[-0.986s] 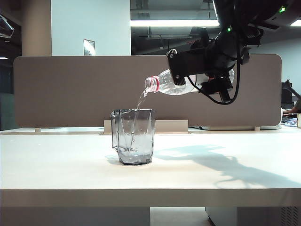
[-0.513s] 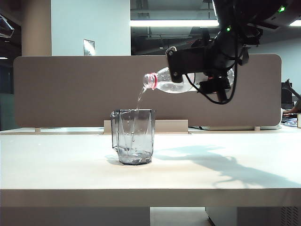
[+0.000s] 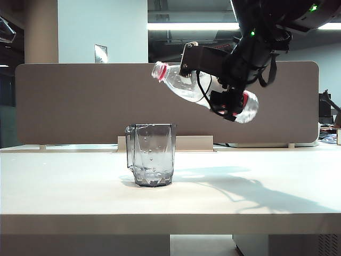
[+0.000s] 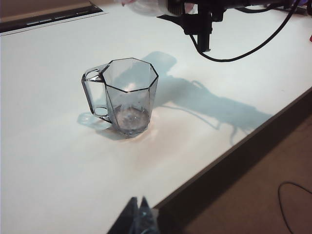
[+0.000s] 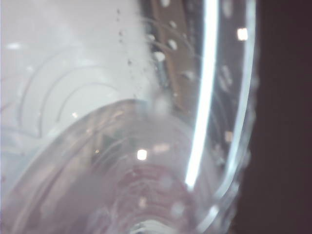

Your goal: Pick up the mineral water bottle on the table and pour a little water into the mug.

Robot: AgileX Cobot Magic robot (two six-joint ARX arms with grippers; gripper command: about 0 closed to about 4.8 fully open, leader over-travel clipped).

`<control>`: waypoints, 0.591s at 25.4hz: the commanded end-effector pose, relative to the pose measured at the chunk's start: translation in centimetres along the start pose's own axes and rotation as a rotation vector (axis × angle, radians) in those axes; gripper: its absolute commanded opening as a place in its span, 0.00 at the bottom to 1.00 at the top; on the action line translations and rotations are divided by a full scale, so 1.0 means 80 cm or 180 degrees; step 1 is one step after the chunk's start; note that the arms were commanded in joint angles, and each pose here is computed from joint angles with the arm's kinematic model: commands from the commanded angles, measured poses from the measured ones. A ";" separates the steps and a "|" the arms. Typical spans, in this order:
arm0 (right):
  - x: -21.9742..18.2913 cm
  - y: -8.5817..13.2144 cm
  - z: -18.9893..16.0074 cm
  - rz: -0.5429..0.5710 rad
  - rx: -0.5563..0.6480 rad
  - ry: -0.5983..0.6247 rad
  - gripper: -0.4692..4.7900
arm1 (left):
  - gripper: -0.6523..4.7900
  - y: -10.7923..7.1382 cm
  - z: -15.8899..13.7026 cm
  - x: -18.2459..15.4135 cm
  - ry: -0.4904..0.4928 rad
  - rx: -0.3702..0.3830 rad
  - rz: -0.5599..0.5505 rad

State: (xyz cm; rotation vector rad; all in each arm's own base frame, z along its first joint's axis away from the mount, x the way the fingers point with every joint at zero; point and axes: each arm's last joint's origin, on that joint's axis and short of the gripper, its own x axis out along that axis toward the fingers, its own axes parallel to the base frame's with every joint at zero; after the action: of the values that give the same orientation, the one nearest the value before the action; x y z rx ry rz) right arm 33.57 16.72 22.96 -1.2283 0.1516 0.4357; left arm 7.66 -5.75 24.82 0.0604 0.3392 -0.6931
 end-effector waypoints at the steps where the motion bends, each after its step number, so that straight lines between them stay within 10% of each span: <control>1: -0.002 -0.001 0.003 0.0100 0.1125 -0.0099 0.61 | 0.11 0.000 0.002 0.000 -0.0038 0.0017 -0.0013; 7: -0.003 0.006 0.006 0.0484 0.2629 -0.0496 0.58 | 0.11 0.000 0.002 0.000 -0.0038 0.0017 -0.0013; 15: -0.027 0.075 -0.032 0.0345 0.3474 -0.0903 0.58 | 0.11 0.000 0.002 0.000 -0.0038 0.0017 -0.0014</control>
State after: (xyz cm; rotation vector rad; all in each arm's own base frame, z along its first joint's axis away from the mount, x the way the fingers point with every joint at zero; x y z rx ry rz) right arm 29.71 15.46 16.68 -0.1569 0.3060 0.5134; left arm 7.66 -5.75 24.82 0.0604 0.3391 -0.6927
